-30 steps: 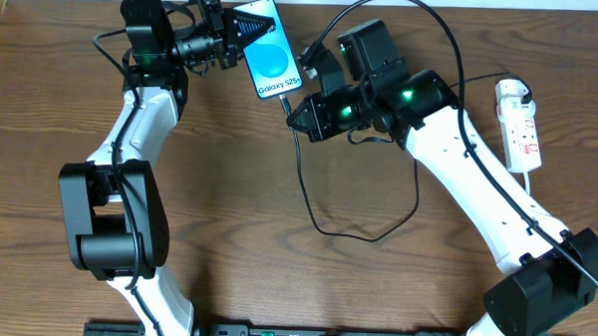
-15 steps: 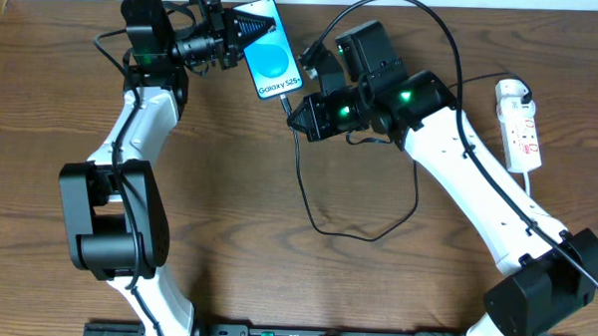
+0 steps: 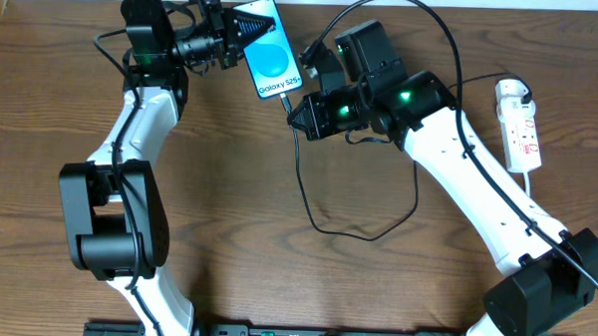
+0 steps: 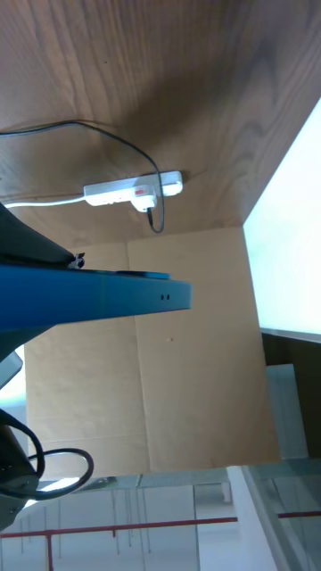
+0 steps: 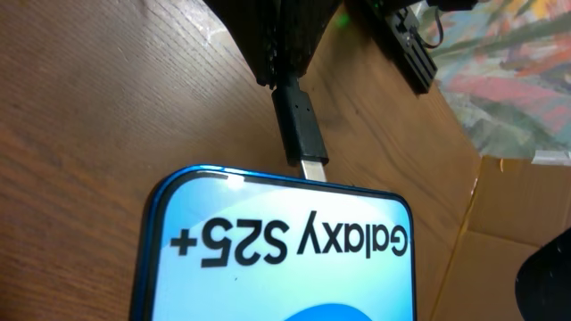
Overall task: Plug charger to phone and switch on socket
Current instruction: 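Push the USB-C plug up into the phone's port with the right gripper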
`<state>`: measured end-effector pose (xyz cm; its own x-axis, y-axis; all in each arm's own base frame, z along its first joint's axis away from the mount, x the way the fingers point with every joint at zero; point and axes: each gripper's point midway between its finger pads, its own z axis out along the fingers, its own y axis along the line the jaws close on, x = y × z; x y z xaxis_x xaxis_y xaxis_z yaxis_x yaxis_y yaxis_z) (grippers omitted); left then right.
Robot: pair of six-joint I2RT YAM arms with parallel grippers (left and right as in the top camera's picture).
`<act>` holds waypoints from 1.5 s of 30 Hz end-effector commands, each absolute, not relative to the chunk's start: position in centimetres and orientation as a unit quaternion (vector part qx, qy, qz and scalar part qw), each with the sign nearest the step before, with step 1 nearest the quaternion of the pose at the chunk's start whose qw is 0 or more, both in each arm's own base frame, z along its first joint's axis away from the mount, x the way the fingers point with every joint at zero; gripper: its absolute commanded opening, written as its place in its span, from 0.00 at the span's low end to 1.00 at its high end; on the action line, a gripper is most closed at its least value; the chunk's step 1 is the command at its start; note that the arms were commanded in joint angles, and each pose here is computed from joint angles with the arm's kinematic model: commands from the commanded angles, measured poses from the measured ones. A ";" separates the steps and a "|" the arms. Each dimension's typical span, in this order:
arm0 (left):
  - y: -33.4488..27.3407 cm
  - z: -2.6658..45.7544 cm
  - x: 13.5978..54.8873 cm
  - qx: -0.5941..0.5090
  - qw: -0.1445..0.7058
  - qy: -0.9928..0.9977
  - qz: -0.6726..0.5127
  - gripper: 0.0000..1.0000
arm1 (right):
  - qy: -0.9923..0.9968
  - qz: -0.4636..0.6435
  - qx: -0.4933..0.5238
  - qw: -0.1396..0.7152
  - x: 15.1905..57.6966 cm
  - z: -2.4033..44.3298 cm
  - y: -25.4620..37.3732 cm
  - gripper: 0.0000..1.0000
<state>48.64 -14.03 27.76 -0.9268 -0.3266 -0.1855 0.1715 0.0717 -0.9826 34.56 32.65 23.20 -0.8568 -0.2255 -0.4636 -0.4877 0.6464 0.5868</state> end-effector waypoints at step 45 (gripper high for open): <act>-14.4 29.2 46.9 0.025 0.198 0.707 -0.679 0.07 | 0.891 0.368 -0.182 0.194 35.6 23.4 32.9 0.03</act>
